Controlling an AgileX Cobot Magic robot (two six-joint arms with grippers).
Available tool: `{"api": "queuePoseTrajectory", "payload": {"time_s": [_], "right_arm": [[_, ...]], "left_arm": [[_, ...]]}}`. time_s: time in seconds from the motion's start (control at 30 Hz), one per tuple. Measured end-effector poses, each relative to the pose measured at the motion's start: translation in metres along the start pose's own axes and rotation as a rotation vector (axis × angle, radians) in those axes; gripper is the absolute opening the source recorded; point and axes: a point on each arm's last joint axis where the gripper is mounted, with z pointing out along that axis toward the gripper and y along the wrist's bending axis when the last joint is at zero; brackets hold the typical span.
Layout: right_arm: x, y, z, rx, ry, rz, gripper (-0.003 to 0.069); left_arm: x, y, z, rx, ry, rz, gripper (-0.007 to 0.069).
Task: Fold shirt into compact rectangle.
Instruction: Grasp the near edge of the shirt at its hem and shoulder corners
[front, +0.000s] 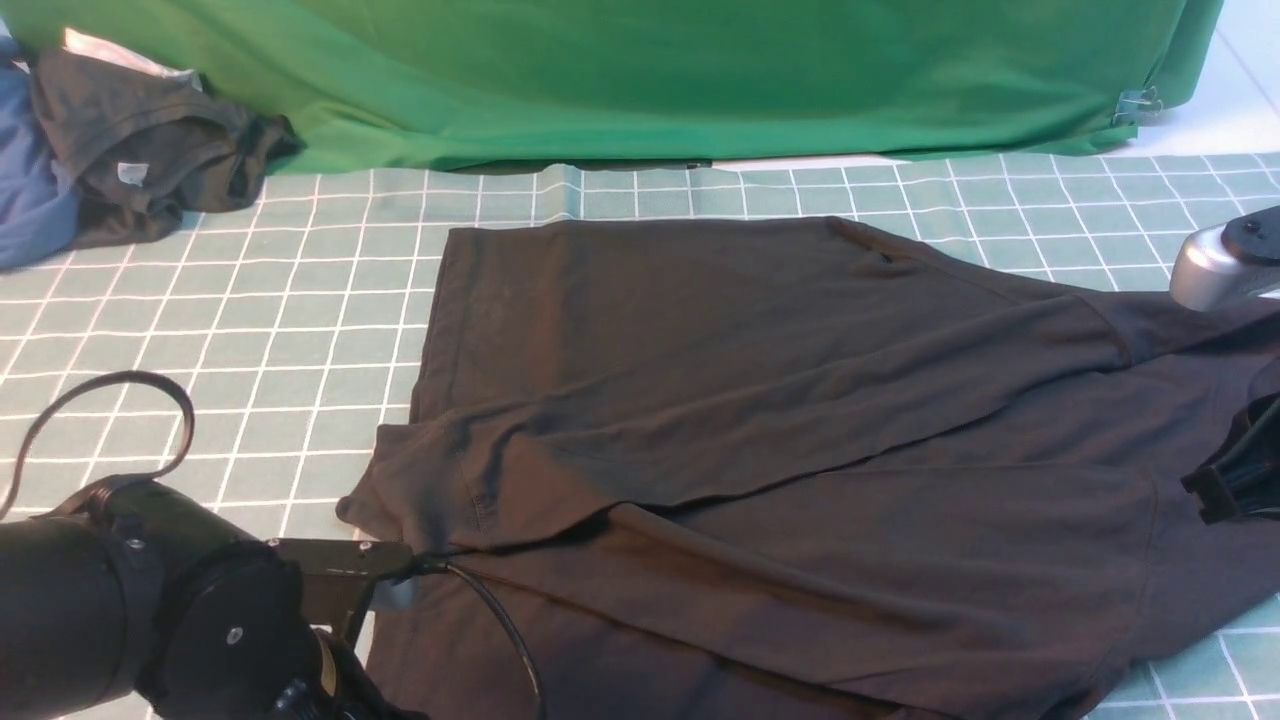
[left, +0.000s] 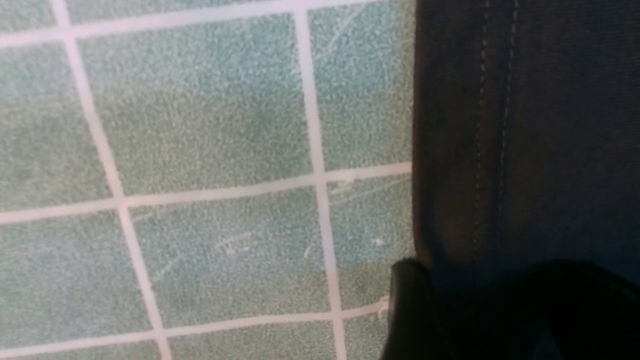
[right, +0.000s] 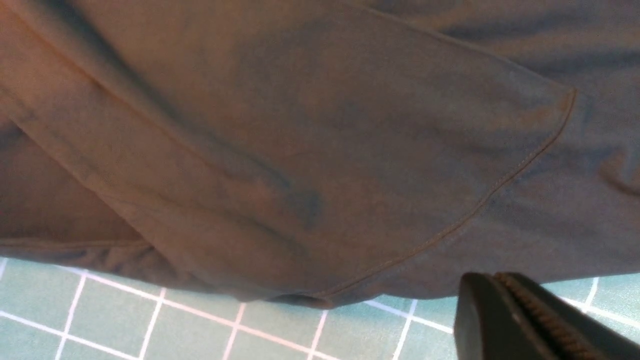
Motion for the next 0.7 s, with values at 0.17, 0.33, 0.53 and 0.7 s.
{"api": "queuePoseTrajectory", "payload": {"time_s": [0.17,0.33,0.53,0.7], "right_arm": [[0.000,0.000,0.000,0.000,0.000,-0.005,0.0020],[0.000,0.000,0.000,-0.001,0.000,-0.023,0.0020],[0.001,0.000,0.000,-0.003,0.008,-0.026,0.0020],[0.006,0.001,0.000,-0.012,0.070,-0.057,0.0020]], "left_arm": [[-0.002,-0.001,0.004,-0.009,0.028,-0.007,0.0347],[-0.002,0.000,0.005,-0.028,0.042,0.030,0.0239],[-0.006,-0.002,0.002,-0.035,0.045,0.083,0.0027],[-0.007,0.002,-0.013,-0.092,0.041,0.137,0.0008]]}}
